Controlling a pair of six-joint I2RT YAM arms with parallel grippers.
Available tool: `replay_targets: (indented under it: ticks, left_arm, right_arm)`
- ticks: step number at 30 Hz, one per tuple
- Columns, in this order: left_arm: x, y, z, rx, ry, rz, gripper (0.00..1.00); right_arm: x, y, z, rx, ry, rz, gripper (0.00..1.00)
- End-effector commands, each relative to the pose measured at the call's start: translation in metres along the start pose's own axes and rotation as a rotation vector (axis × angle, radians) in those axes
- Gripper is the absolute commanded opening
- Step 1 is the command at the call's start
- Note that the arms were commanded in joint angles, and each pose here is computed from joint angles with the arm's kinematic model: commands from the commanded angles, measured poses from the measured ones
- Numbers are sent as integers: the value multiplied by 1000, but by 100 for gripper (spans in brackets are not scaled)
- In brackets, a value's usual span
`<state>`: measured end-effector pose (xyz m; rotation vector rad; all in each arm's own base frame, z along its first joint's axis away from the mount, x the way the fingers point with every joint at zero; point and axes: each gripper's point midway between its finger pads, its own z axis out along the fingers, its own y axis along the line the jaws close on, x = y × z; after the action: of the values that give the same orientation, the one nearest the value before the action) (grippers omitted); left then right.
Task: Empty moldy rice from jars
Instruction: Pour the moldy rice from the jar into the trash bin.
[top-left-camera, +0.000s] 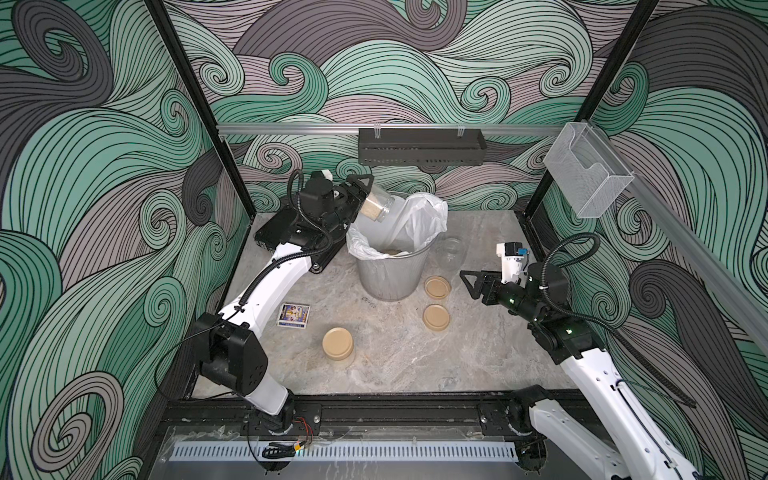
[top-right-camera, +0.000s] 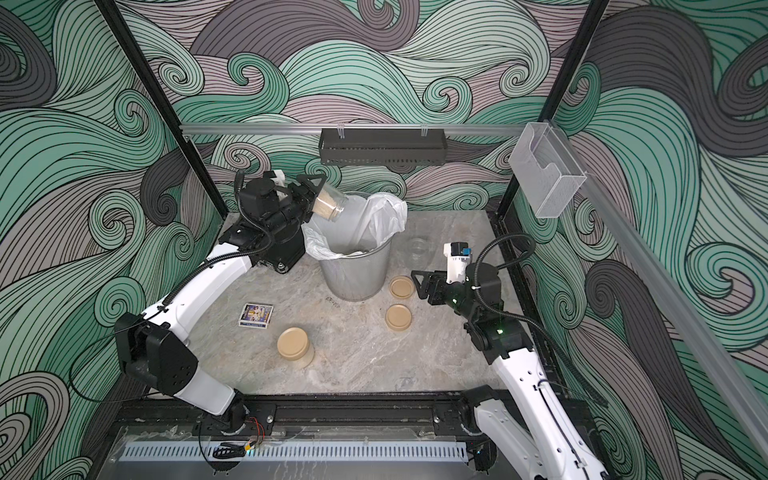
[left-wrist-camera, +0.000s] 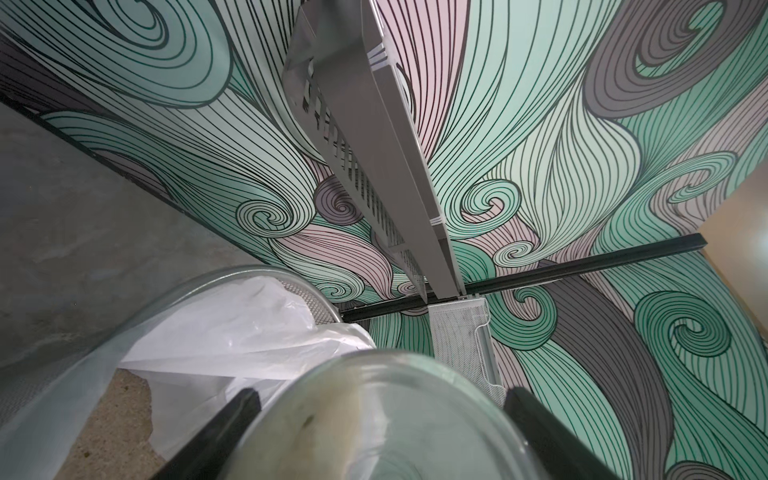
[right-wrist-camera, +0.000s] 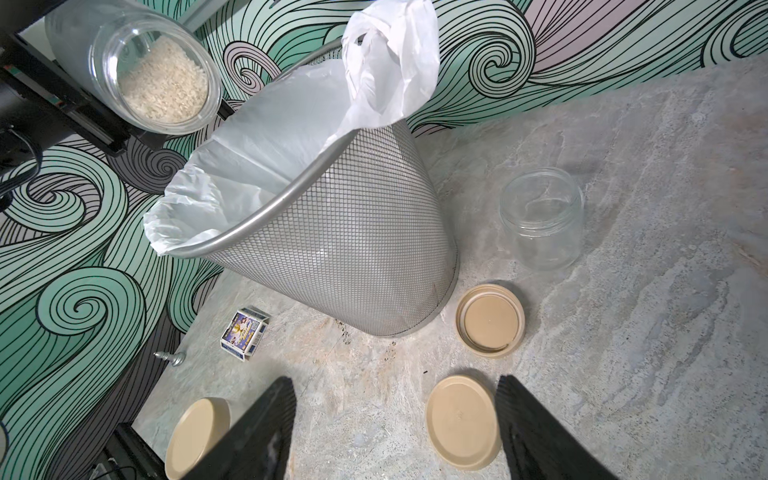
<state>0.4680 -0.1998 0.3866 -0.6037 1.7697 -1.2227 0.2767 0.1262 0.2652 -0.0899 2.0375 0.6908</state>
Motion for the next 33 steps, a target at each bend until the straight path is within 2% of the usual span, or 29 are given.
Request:
replay_targets:
  ticks: [1, 13, 33]
  left_arm:
    - [-31, -51, -31, 106, -112, 103, 53]
    - [-37, -51, -43, 87, -141, 180, 53]
    - [-37, -43, -50, 49, -150, 235, 53]
  right_arm:
    - [-5, 1, 1, -8, -22, 13, 75]
    - [-11, 2, 10, -23, -27, 47, 75]
    - [-7, 1, 14, -27, -13, 70, 75]
